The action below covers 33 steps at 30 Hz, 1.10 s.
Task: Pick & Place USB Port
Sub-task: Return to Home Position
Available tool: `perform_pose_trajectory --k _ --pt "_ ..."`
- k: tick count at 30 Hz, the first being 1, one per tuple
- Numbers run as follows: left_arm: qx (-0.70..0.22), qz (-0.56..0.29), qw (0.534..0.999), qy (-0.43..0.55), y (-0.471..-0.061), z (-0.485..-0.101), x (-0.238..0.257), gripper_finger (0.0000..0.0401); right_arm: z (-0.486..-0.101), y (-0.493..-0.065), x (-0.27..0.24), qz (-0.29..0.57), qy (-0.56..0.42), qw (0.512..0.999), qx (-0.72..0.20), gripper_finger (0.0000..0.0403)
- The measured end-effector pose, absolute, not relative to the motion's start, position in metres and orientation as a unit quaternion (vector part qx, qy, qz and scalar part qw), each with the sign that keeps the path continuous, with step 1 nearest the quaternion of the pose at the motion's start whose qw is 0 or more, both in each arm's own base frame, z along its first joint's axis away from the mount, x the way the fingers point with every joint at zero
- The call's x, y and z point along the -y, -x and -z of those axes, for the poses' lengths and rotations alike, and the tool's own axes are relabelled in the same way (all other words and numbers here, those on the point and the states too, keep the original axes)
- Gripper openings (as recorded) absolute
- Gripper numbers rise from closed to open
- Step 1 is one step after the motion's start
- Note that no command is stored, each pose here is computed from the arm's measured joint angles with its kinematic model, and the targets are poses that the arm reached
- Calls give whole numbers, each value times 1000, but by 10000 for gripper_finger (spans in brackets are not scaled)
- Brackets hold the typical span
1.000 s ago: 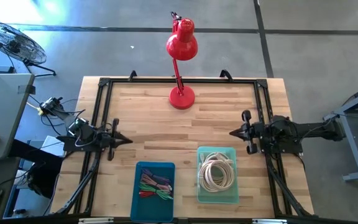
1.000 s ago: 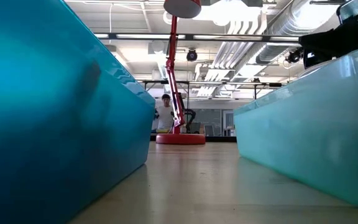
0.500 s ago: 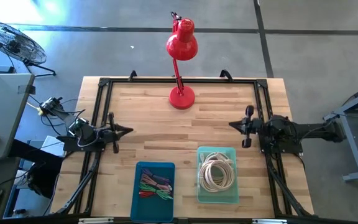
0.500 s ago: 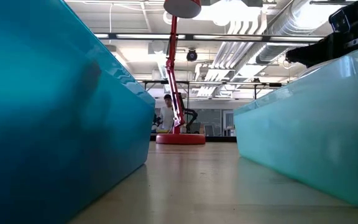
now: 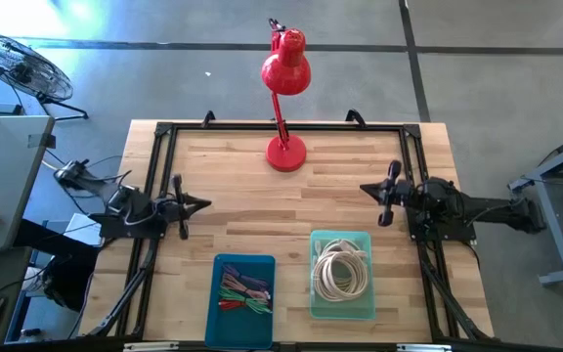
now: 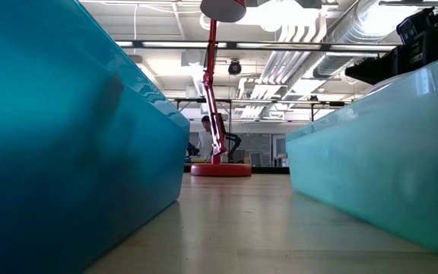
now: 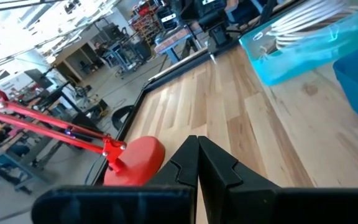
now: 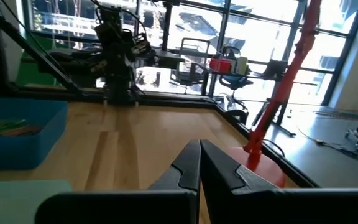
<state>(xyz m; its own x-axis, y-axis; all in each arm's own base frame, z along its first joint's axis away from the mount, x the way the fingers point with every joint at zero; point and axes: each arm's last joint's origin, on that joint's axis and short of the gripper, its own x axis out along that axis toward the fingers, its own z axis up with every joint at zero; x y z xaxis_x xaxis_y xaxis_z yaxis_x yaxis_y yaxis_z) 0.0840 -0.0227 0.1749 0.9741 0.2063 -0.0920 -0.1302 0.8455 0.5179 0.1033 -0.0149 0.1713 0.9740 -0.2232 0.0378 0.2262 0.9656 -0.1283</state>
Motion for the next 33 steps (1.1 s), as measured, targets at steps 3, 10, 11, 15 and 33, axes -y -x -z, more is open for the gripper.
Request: perform_pose_trajectory --k 3,10,11,15,33 --pt "-67 -79 959 -266 -87 -176 18 0 -171 -103 17 128 65 990 11 0" --pt "-73 -89 956 -268 -90 -176 7 0 -171 -101 22 201 37 979 11 0" --pt "-74 -88 957 -268 -90 -176 6 0 -171 -101 22 206 37 978 10 0" --pt "-85 -89 956 -268 -90 -174 3 0 -171 -101 22 210 45 977 8 1" --pt "-102 -96 952 -273 -89 -172 2 1 -171 -101 22 210 44 977 8 4"
